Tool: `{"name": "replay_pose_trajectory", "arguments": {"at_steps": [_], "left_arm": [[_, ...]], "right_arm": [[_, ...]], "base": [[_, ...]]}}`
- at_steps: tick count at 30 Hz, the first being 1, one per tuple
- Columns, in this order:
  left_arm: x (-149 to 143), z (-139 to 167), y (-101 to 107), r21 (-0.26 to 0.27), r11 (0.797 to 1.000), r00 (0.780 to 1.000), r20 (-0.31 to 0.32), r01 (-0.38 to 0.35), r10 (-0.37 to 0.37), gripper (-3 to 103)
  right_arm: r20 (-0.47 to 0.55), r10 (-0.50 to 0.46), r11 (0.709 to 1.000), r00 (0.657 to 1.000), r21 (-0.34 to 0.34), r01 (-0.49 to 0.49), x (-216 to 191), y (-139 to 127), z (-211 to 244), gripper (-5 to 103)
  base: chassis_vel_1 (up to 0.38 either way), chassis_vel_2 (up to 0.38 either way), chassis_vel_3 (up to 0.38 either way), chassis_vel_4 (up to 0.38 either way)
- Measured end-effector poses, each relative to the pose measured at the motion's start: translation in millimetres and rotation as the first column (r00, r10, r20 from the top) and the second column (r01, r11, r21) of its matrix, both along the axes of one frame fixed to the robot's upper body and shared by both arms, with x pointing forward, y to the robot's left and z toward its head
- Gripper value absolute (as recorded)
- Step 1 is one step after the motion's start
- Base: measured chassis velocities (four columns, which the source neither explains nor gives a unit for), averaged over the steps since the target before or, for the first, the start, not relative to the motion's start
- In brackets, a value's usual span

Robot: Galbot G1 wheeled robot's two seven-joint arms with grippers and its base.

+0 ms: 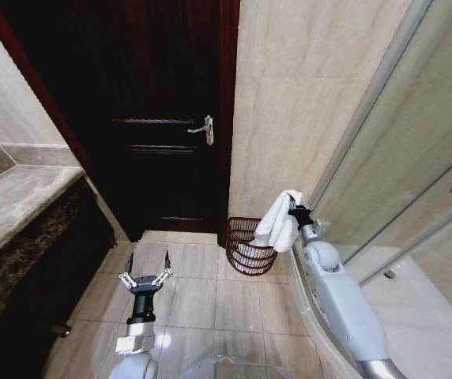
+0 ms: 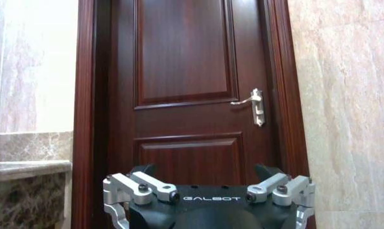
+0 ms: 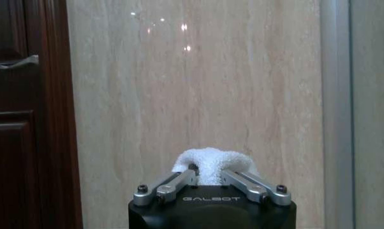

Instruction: Discard the used towel into the hamper.

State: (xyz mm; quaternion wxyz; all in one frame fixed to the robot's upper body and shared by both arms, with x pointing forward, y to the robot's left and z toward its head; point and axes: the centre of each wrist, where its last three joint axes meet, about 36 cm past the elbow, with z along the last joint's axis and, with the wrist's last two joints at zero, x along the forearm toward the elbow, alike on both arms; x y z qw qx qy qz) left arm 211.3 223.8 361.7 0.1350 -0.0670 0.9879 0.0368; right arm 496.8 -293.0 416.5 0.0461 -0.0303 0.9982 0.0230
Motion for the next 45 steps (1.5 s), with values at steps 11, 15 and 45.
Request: {"name": "replay_pose_trajectory", "arguments": {"at_steps": [11,15,45], "left_arm": [[-0.4,-0.3,-7.3,-0.01,1.0,1.0,-0.002,0.019,-0.019,100],[-0.7,-0.9,-7.7,-0.011,1.0,1.0,-0.003,0.02,-0.02,100],[-0.7,-6.3,-10.7,-0.014,0.999,1.0,-0.006,0.029,-0.029,100]], "right_arm": [[0.001,-0.009,1.0,1.0,-0.001,0.009,-16.5,-4.1,0.0,3],[0.002,-0.012,1.0,1.0,0.0,0.012,-22.0,-2.8,-0.6,3],[0.037,-0.027,1.0,0.999,0.01,0.026,-54.7,-4.2,4.7,3]], "base": [[-0.022,0.018,0.017,-0.022],[-0.031,0.03,0.034,-0.038],[-0.034,0.028,0.027,-0.028]]}}
